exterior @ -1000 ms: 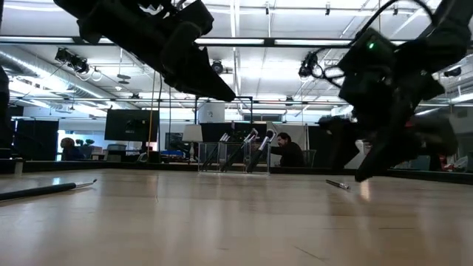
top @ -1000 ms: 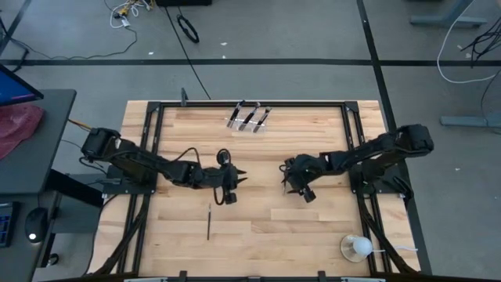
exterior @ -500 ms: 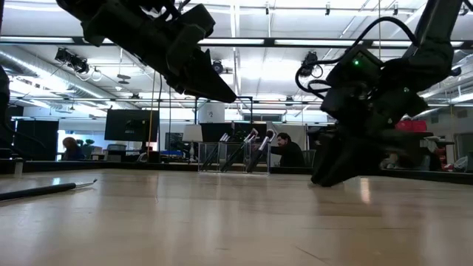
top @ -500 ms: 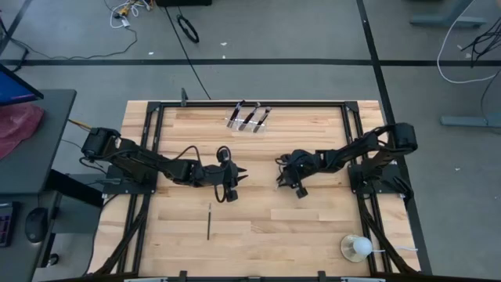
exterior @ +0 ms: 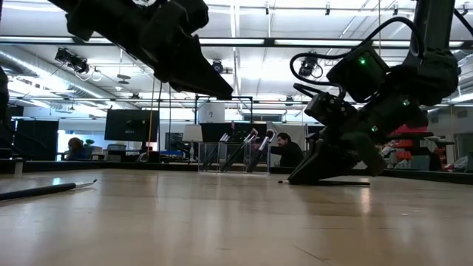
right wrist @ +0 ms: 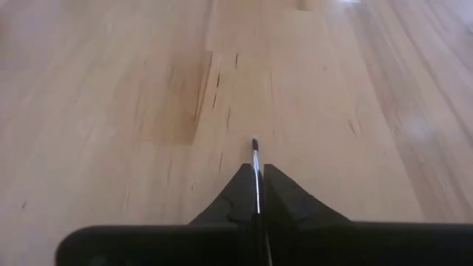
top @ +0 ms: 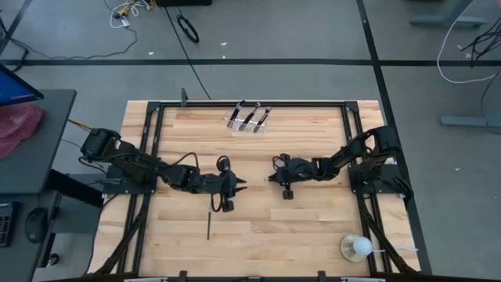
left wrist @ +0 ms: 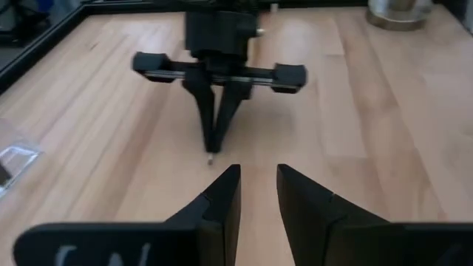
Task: Put items in baskets/containers
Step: Put the black eyeshadow brush into the transparent organizer
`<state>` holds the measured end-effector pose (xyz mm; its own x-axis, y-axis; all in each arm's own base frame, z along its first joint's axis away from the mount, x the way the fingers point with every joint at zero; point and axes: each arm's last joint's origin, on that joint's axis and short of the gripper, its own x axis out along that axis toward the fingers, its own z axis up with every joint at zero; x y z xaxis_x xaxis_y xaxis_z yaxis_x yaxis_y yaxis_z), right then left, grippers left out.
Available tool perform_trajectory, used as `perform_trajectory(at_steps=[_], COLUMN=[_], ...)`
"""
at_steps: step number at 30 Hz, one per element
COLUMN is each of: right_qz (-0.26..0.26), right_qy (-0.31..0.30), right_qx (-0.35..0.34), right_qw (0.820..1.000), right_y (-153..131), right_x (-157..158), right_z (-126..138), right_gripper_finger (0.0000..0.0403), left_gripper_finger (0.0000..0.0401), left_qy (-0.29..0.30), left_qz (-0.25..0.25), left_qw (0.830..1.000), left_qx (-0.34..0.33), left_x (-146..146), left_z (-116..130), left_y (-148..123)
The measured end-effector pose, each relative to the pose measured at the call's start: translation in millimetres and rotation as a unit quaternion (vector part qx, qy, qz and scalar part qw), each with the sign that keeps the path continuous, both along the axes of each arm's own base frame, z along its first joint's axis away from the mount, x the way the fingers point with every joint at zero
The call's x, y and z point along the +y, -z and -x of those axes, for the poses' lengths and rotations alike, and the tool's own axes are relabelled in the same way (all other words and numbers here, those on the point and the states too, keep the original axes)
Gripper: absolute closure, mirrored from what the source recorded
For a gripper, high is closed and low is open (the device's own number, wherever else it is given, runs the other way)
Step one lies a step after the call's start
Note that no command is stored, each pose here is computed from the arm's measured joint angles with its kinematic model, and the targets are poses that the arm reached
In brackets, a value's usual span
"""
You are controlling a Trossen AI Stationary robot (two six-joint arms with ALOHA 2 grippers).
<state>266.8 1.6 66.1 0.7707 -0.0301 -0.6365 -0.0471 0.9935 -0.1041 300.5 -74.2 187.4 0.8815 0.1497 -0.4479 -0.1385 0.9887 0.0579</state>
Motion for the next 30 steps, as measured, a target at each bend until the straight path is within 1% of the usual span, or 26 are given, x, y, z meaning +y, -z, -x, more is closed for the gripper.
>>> perform_trajectory(at_steps=[3,7,9,13,16,18,20,23,26,28,29,30], right_qz=[0.005,0.009,-0.002,-0.026,-0.046,-0.063,-0.08,-0.1,-0.117,-0.129,-0.132,-0.136], right_qy=[-0.002,0.001,0.007,0.017,0.025,0.029,0.031,0.02,0.003,-0.011,-0.018,-0.024], right_qx=[0.003,0.002,-0.008,-0.063,-0.115,-0.157,-0.177,-0.227,-0.29,-0.341,-0.361,-0.371], right_qw=[1.0,1.0,1.0,0.998,0.992,0.985,0.98,0.968,0.95,0.931,0.923,0.918], right_y=[2.3,2.8,2.3,-4.3,-12.3,-20.8,-24.4,-34.4,-47.3,-58.2,-63.2,-65.8], right_x=[3.4,4.5,4.4,4.8,5.1,5.7,7.5,14.4,23.1,28.9,32.1,35.5], right_z=[0.1,-0.2,-0.6,-6.2,-10.3,-14.5,-15.7,-18.2,-19.7,-19.7,-19.2,-18.8], right_gripper_finger=[0.0395,0.0394,0.0394,0.0394,0.0395,0.0395,0.0396,0.0396,0.0396,0.0396,0.0396,0.0396], left_gripper_finger=[0.0307,0.0307,0.0307,0.0307,0.0307,0.0307,0.0307,0.0307,0.0307,0.0307,0.0307,0.0307], left_qy=[0.01,0.012,0.013,0.017,0.017,0.017,0.019,0.015,0.006,0.002,0.003,0.006], left_qz=[-0.001,-0.003,-0.003,-0.006,-0.008,-0.014,-0.02,-0.021,-0.024,-0.029,-0.029,-0.026], left_qw=[1.0,1.0,1.0,1.0,1.0,1.0,0.999,1.0,1.0,1.0,0.999,0.999], left_qx=[0.0,-0.001,0.0,0.01,0.017,0.019,0.019,0.017,0.009,-0.002,-0.022,-0.047], left_x=[-6.3,-9.3,-9.8,-10.2,-10.1,-9.8,-9.8,-9.6,-9.7,-10.4,-11.6,-12.4], left_z=[1.6,2.6,2.8,3.7,4.4,4.5,4.5,4.3,2.2,-1.5,-6.0,-11.8], left_y=[0.0,0.0,0.2,1.7,3.0,3.2,3.1,2.7,4.0,7.5,9.2,10.1])
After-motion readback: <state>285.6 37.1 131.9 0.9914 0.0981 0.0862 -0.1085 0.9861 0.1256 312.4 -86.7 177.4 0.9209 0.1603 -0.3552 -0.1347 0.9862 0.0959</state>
